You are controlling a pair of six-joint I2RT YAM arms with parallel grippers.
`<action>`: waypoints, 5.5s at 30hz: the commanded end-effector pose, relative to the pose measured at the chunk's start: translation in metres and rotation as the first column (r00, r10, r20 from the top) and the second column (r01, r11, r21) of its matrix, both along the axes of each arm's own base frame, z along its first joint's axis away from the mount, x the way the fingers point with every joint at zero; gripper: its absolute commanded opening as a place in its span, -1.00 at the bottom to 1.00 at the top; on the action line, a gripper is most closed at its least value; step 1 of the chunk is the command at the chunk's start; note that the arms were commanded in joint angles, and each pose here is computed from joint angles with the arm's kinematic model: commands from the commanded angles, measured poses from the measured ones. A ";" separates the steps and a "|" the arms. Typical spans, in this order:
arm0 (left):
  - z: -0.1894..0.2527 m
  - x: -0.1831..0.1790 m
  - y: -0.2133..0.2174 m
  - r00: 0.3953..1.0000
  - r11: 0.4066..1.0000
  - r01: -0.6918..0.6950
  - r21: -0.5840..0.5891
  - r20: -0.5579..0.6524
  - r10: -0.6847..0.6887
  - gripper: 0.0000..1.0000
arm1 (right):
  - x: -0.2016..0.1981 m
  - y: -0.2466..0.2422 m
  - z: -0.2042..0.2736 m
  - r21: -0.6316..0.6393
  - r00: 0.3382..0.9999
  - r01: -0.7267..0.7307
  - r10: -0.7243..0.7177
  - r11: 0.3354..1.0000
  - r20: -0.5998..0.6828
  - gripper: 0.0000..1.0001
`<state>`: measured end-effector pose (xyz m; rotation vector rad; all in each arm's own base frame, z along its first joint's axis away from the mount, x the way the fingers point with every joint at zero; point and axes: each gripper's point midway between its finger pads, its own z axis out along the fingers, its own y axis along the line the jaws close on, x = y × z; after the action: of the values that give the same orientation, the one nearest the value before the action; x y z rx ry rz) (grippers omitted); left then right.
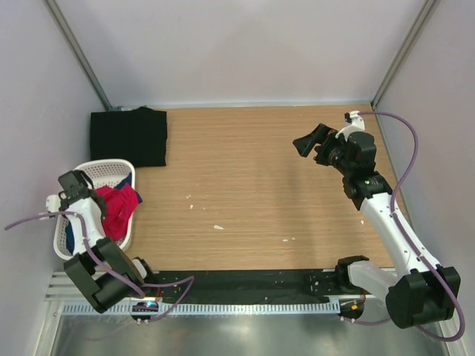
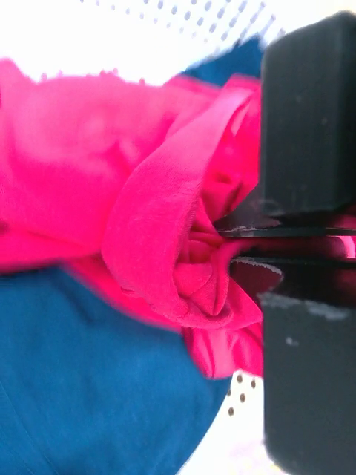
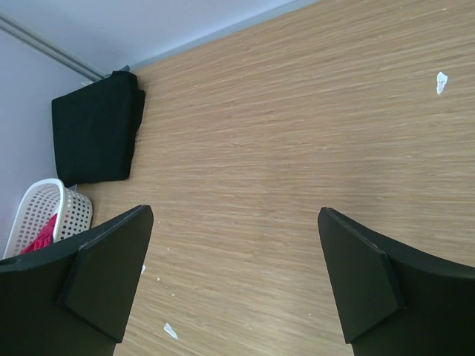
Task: Fold and stack the t-shirts
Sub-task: Grab the tshirt from the pile, then move the tshirt to the center of the board, then flatten the tshirt out
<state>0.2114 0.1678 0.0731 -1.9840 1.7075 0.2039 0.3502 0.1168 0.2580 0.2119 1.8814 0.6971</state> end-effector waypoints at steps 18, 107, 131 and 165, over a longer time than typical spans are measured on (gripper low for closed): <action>0.390 0.141 -0.178 0.309 0.395 0.581 0.711 0.256 -0.916 -0.99 | -0.010 -0.091 0.001 -0.127 0.848 0.507 -0.520 0.852 -0.103 0.99; 0.110 0.094 -0.333 0.235 0.300 0.905 0.300 0.234 -0.943 -1.00 | 0.019 -0.131 -0.172 -0.428 0.731 0.421 -0.579 0.800 -0.361 0.31; 0.096 0.086 -0.276 0.379 0.420 0.868 0.263 0.195 -0.905 -1.00 | 0.060 -0.148 -0.236 -0.589 0.652 0.338 -0.634 0.734 -0.416 -0.28; 0.551 -0.009 -0.208 0.073 0.142 0.282 0.949 0.127 -0.989 -0.99 | -0.065 -0.122 0.312 -0.166 0.778 0.507 -0.367 0.845 0.510 -0.98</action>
<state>0.2248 -0.0548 0.6173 -0.1192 1.3737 -0.3979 0.3065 -0.0021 0.5644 0.2689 1.3667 0.1329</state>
